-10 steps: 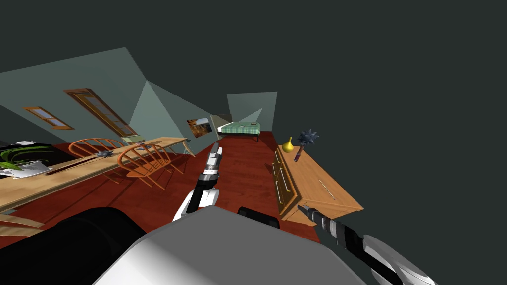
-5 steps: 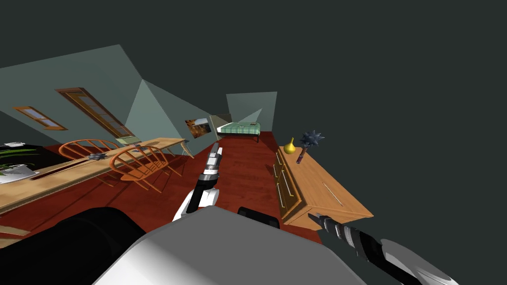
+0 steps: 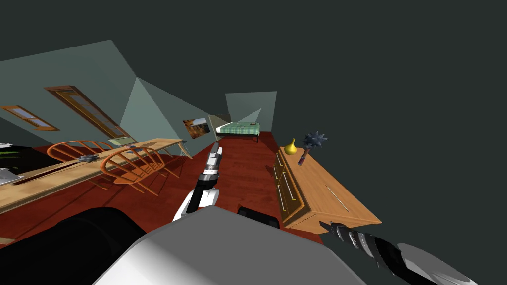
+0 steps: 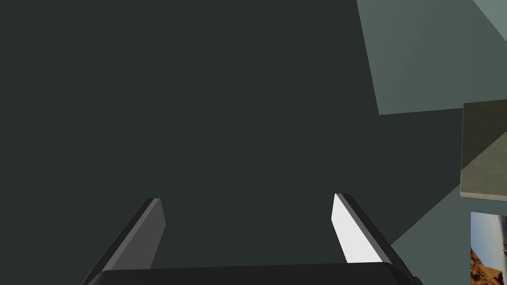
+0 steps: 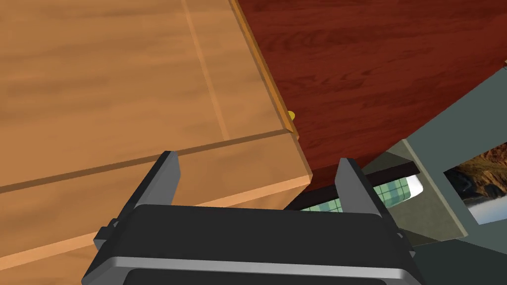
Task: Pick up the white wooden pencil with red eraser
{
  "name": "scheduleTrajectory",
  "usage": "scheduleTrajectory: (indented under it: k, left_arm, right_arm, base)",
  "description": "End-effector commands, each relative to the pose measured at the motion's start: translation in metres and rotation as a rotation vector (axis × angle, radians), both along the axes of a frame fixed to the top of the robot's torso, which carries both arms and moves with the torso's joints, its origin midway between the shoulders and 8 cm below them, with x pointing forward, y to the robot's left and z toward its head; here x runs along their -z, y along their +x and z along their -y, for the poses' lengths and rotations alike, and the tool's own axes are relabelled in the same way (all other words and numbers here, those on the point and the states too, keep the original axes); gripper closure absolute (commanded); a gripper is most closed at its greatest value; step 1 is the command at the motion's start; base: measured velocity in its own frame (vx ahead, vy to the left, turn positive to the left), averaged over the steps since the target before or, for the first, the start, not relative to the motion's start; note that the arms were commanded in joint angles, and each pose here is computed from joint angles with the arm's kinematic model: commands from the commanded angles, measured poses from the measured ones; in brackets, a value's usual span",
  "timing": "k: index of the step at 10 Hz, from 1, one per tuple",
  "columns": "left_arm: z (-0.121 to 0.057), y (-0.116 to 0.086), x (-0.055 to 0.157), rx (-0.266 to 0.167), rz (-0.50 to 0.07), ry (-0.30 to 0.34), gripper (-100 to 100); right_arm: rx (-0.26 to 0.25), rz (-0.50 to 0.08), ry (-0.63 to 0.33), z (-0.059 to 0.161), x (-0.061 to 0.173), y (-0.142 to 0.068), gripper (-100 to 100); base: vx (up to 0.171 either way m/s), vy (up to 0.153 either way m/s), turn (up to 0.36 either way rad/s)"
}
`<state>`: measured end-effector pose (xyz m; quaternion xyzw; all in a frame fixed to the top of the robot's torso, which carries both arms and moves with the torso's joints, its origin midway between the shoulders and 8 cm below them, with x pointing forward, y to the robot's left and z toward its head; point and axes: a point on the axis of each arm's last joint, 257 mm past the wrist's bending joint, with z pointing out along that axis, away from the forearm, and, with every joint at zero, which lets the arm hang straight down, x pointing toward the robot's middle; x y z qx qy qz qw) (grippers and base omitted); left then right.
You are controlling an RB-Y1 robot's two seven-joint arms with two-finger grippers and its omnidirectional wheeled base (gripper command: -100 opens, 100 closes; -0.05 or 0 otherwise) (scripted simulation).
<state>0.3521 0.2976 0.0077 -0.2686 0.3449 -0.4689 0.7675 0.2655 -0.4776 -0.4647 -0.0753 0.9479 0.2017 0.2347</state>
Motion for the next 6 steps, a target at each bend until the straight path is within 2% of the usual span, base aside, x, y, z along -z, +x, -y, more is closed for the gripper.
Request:
scheduleTrajectory:
  k: [1, 2, 3, 4, 5, 6]
  left_arm:
    - [0.0, 0.0, 0.0, 0.0, 0.0, 0.0, 0]
    - [0.0, 0.0, 0.0, 0.0, 0.0, 0.0, 0]
    - [0.0, 0.0, 0.0, 0.0, 0.0, 0.0, 0]
    - [0.0, 0.0, 0.0, 0.0, 0.0, 0.0, 0]
    - [0.0, 0.0, 0.0, 0.0, 0.0, 0.0, 0]
    - [0.0, 0.0, 0.0, 0.0, 0.0, 0.0, 0]
  right_arm:
    - [0.007, -0.034, -0.045, 0.021, 0.0, -0.011, -100]
    - [0.004, -0.071, -0.103, 0.048, -0.006, -0.017, -100]
    - [0.009, -0.084, -0.116, 0.055, -0.004, -0.023, -100]
    - [0.004, -0.115, -0.167, 0.077, -0.011, -0.028, -100]
    - [0.013, -0.131, -0.182, 0.085, -0.01, -0.035, -100]
    - [0.017, -0.165, -0.229, 0.108, -0.017, -0.042, -100]
  base:
    - [0.085, 0.027, -0.023]
    - [0.142, 0.044, -0.046]
    - [0.118, 0.046, -0.018]
    - [0.1, 0.032, -0.045]
    - [0.081, 0.022, -0.019]
    - [0.105, 0.031, -0.031]
